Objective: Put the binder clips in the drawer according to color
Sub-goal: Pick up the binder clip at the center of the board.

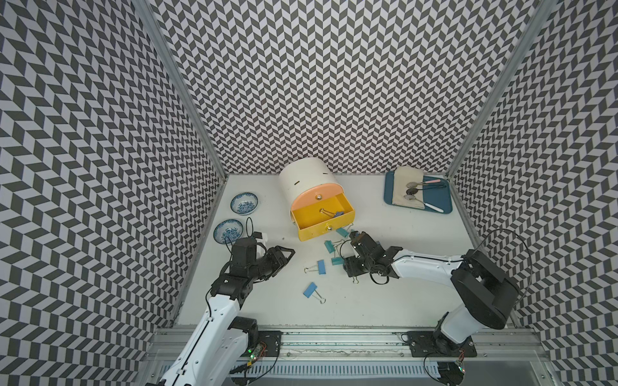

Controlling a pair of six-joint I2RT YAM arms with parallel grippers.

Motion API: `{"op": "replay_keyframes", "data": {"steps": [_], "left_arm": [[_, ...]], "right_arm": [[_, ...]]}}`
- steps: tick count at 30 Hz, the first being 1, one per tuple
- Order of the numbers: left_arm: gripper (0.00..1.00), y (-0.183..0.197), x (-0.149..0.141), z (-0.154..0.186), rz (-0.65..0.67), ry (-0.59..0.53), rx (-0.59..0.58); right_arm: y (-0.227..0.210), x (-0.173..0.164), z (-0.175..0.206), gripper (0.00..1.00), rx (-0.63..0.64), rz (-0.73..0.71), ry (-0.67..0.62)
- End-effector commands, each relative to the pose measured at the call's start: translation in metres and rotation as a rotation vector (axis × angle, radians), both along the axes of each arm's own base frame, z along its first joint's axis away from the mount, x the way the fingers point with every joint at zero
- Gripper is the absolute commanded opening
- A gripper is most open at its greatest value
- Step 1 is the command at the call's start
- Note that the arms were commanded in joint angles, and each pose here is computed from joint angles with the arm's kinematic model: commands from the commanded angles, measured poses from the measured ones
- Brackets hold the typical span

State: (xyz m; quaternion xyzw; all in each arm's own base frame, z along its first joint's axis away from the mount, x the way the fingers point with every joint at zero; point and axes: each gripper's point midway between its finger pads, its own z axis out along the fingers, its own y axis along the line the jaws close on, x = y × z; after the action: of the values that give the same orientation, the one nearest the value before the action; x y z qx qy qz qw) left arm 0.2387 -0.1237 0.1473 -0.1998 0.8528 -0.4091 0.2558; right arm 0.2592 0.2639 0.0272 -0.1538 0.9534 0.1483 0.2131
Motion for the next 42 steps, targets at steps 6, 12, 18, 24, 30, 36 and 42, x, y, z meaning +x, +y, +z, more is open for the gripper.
{"op": "replay_keyframes", "data": {"steps": [6, 12, 18, 24, 30, 36, 42], "left_arm": [[0.53, 0.000, 0.007, 0.017, -0.007, -0.063, 0.004], [0.53, 0.001, 0.005, 0.017, -0.006, -0.064, 0.002], [0.53, 0.001, 0.004, 0.017, -0.004, -0.067, -0.001], [0.53, 0.000, 0.004, 0.019, -0.006, -0.072, -0.004], [0.53, 0.000, 0.005, 0.025, -0.007, -0.083, -0.005], [0.53, -0.001, 0.008, 0.037, -0.007, -0.106, -0.012], [0.53, -0.001, 0.012, 0.052, -0.005, -0.131, -0.017]], "right_arm": [[0.006, 0.012, 0.001, 0.70, -0.009, -0.019, -0.036], [0.006, 0.011, -0.002, 0.66, -0.025, -0.019, -0.036], [0.005, 0.007, -0.002, 0.59, -0.029, -0.019, -0.038], [0.005, 0.003, 0.010, 0.55, -0.002, -0.016, -0.056], [0.003, 0.000, 0.032, 0.51, 0.040, -0.019, -0.084], [0.000, -0.001, 0.053, 0.50, 0.072, -0.028, -0.114], [-0.001, 0.002, 0.086, 0.48, 0.103, -0.034, -0.169]]}}
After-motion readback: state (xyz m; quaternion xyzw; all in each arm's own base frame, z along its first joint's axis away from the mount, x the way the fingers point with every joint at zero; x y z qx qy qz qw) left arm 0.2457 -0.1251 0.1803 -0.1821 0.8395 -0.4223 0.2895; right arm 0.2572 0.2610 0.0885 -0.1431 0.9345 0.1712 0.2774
